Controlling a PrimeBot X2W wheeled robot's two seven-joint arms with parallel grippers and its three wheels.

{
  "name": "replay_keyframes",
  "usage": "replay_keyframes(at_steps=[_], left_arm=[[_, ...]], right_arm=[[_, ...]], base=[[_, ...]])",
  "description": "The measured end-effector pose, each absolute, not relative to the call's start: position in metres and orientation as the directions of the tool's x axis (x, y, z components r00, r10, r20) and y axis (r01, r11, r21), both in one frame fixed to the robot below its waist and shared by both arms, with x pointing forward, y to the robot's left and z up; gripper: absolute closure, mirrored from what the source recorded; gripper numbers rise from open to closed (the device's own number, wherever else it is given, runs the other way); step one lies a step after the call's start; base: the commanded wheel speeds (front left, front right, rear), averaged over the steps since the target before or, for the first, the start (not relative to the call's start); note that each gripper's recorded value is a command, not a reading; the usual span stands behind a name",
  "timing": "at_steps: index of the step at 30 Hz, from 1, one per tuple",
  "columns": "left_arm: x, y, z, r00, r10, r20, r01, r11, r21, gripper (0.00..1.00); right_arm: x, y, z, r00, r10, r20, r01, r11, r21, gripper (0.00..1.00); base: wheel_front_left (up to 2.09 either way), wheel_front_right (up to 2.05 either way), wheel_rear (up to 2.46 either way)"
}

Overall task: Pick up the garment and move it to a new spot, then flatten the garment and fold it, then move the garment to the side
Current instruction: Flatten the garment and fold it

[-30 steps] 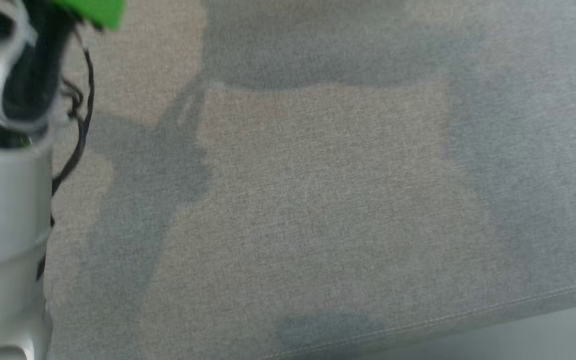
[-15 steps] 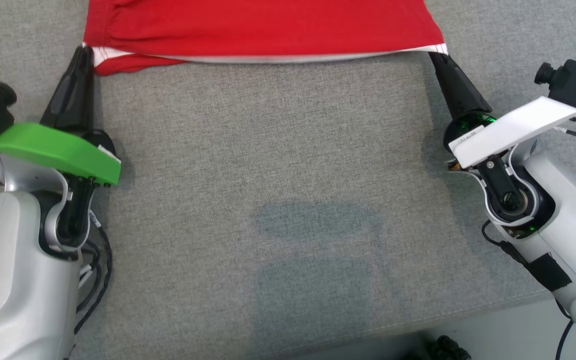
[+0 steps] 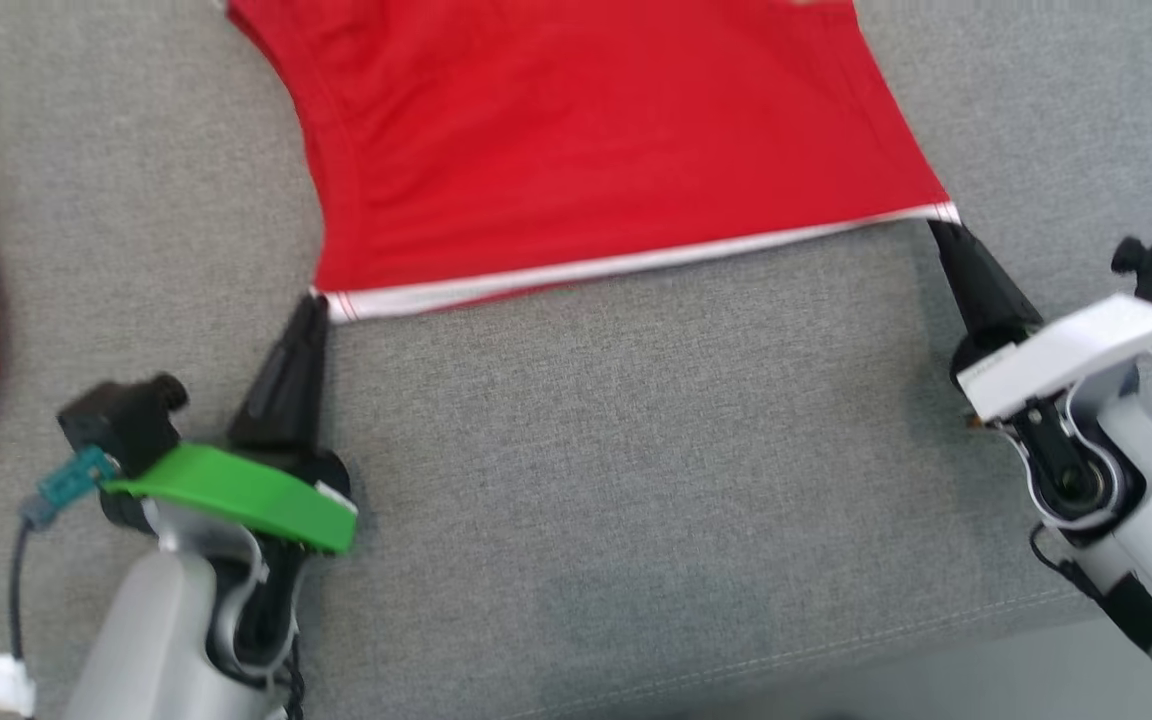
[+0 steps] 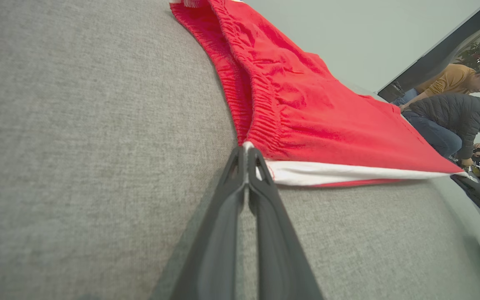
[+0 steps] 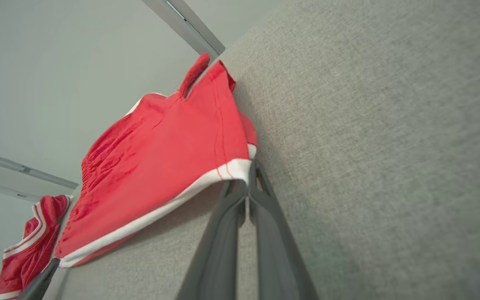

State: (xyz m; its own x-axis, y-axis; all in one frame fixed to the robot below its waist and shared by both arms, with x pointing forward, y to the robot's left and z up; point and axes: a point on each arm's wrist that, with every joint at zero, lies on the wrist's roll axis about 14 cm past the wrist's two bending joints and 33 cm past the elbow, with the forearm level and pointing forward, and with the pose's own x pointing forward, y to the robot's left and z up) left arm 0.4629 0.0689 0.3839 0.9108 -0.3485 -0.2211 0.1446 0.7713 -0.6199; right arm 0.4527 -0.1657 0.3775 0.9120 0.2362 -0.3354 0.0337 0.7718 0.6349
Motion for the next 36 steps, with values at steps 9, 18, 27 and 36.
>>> replay_keyframes(at_steps=[9,18,27,36], left_arm=[[0.395,0.074,0.382,0.886,-0.356,-0.298,0.087,0.757,-0.648,1.0],[0.334,0.111,0.368,0.814,-0.369,-0.448,0.038,0.804,-0.593,1.0],[0.251,0.098,0.355,0.668,-0.475,-0.572,-0.015,0.761,-0.649,1.0],[0.252,0.097,0.37,0.664,-0.511,-0.546,-0.011,0.724,-0.69,1.0]], right_arm=[[0.385,-0.159,0.372,0.86,0.314,-0.403,-0.034,0.822,0.568,1.0],[0.268,-0.104,0.354,0.712,0.477,-0.515,-0.006,0.737,0.676,1.0],[0.21,-0.108,0.36,0.652,0.506,-0.565,0.027,0.729,0.684,1.0],[0.221,-0.11,0.382,0.663,0.535,-0.524,-0.004,0.703,0.712,1.0]], base=[[0.0,0.0,0.0],[0.0,0.0,0.0],[0.0,0.0,0.0],[0.0,0.0,0.0]])
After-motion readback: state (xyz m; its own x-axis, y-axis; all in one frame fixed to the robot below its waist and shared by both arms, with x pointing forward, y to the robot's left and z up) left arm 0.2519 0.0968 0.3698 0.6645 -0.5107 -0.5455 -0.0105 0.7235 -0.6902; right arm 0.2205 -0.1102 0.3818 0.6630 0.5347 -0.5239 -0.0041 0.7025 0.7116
